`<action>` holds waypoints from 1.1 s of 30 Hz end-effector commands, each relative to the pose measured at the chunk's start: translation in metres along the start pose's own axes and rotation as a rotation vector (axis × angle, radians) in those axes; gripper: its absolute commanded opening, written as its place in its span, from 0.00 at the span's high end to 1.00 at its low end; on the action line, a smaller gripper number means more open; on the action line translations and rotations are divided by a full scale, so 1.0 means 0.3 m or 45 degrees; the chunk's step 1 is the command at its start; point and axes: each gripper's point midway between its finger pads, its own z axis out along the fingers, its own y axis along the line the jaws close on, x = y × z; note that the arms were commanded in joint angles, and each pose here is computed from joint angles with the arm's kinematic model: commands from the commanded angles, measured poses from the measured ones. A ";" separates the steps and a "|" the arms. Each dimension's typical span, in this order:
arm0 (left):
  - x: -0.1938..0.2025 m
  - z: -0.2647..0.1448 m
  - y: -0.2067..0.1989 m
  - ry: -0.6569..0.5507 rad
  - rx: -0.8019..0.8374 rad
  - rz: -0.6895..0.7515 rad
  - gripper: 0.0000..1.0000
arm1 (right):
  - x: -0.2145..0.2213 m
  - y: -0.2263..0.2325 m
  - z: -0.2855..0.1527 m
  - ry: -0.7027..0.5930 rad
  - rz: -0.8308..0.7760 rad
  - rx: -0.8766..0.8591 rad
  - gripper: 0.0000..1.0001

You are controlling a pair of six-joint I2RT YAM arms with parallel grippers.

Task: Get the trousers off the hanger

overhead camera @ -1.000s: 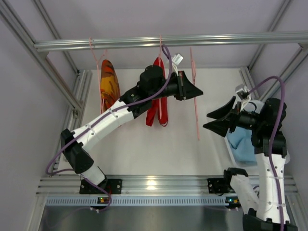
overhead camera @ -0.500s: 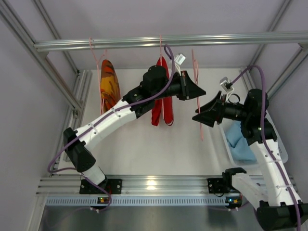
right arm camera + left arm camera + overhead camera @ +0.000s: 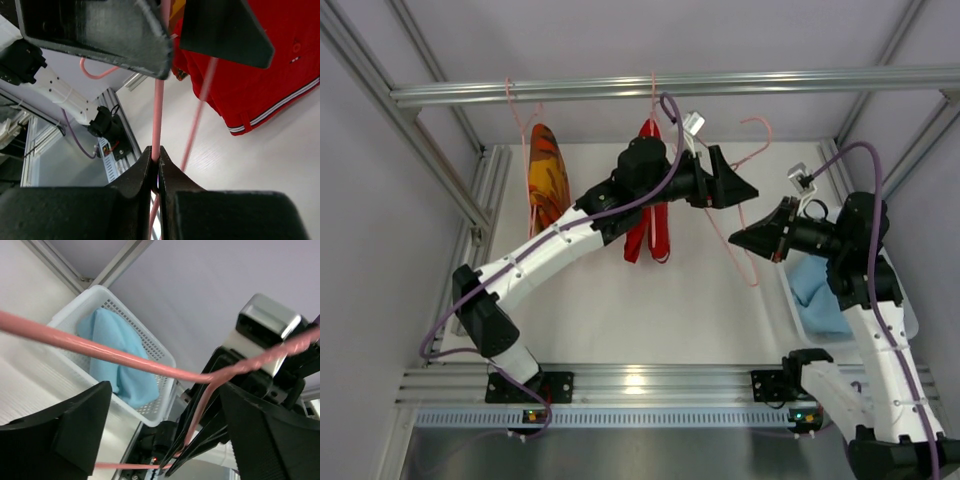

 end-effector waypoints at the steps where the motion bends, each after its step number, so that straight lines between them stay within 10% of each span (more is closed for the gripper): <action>1: -0.043 -0.076 -0.040 -0.031 0.034 0.034 0.01 | -0.015 0.011 -0.043 -0.040 0.093 0.013 1.00; 33: -0.205 -0.406 -0.272 -0.223 0.125 0.715 0.01 | -0.253 -0.259 -0.451 -0.187 -0.049 1.104 1.00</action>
